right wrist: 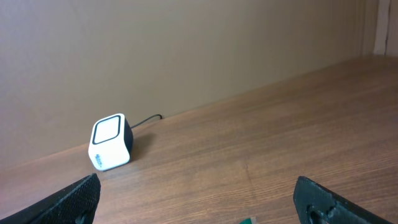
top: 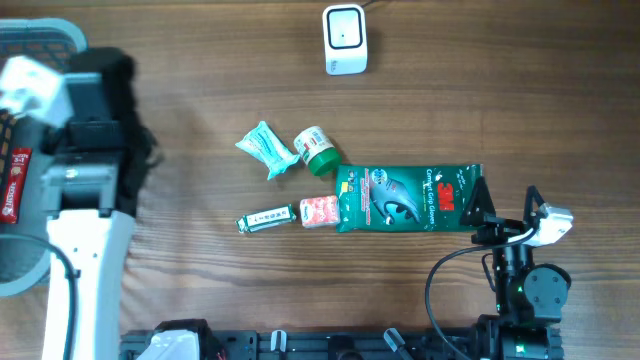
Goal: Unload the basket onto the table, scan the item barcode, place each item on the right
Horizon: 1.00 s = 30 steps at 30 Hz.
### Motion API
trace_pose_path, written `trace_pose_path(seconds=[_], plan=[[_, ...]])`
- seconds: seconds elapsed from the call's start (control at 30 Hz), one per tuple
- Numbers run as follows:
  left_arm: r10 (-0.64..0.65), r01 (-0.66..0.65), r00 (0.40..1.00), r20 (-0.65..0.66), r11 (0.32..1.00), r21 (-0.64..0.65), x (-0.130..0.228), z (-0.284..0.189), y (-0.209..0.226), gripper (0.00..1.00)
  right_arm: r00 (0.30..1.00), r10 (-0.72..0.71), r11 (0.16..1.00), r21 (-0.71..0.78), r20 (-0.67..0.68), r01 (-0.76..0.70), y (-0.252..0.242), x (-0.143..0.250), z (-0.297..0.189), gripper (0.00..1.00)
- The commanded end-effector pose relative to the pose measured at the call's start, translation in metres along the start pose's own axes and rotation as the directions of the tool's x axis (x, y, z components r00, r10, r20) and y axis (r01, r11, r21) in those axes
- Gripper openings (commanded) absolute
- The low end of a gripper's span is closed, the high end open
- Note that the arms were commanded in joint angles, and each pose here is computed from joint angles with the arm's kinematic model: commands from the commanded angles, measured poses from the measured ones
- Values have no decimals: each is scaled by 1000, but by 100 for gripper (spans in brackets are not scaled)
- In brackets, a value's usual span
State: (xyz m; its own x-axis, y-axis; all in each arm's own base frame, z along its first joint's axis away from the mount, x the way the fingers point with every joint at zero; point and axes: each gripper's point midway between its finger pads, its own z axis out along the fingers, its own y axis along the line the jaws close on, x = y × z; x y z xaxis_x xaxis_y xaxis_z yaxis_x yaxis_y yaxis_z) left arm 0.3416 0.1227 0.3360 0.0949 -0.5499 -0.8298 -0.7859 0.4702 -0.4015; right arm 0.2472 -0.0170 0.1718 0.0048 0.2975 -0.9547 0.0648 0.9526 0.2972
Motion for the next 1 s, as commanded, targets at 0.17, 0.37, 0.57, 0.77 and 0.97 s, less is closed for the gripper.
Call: trace_pose_path(seconds=[0.17,0.37,0.57,0.77,0.97], plan=[[-517,528,848,116,807,-266,-62,72,140,100,1000,-11,1000,1,10,11,0,-2,0,100],[-584,451,808,-75,696,-558,6,119,223,100,1000,-11,1000,1,10,11,0,-2,0,100],[-240,10,898,-369,849,-528,46,168,243,100,1000,-11,1000,1,10,11,0,-2,0,100],[-157,-84,915,-372,827,-557,56,196,263,100,1000,-11,1000,1,10,11,0,-2,0,100],[-75,-122,932,-355,856,-502,51,221,260,100,1000,-12,1000,1,10,12,0,-2,0,100]])
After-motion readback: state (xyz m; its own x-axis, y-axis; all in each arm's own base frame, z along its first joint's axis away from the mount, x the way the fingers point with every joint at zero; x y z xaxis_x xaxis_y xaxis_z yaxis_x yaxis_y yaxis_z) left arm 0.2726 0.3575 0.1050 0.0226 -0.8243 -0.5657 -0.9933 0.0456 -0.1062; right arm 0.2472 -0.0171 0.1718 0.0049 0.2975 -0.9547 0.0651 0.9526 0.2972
